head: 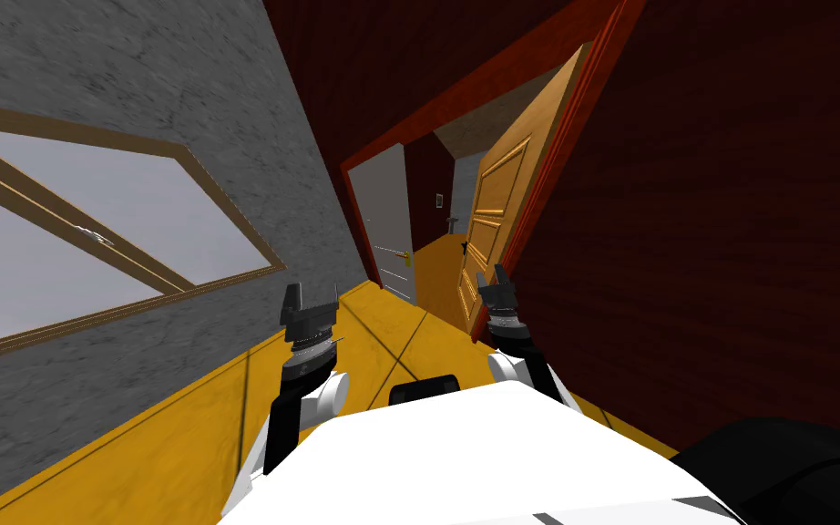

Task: Push the door open

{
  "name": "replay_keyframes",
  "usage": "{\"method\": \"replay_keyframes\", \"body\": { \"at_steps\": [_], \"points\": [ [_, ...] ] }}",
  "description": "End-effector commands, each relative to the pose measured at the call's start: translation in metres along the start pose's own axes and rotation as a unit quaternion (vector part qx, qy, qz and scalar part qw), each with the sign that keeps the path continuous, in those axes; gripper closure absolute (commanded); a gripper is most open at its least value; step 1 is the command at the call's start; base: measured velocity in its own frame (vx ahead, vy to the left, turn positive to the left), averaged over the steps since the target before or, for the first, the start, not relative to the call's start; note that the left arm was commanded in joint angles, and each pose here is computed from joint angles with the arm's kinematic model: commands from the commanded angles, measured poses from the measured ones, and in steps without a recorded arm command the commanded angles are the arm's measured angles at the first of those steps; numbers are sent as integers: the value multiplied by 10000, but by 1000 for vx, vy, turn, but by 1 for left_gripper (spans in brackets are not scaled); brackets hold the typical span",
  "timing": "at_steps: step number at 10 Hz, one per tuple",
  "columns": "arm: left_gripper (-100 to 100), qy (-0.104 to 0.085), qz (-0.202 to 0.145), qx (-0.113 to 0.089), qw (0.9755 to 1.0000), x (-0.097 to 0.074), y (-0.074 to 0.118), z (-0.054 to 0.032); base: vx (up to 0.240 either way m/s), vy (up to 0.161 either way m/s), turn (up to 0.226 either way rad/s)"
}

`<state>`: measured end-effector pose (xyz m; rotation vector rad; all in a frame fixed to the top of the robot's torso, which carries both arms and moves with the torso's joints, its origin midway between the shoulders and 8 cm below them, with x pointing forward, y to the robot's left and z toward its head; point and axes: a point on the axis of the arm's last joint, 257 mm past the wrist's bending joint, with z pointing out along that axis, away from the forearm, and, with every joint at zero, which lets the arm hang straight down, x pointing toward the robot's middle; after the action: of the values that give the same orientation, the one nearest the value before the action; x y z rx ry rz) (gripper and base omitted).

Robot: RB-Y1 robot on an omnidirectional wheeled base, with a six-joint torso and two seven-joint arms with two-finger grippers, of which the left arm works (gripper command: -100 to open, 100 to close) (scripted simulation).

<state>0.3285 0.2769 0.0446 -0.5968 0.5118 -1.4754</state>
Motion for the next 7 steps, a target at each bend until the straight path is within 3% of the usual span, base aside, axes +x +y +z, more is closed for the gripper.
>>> {"method": "replay_keyframes", "body": {
  "at_steps": [1, 7],
  "points": [
    [-100, 34, -37, -99, 9999, 24, 130, -5, 101, 71, -69],
    [-100, 137, -151, -424, 9989, 112, 551, -27, 83, 48, -42]
  ]
}}
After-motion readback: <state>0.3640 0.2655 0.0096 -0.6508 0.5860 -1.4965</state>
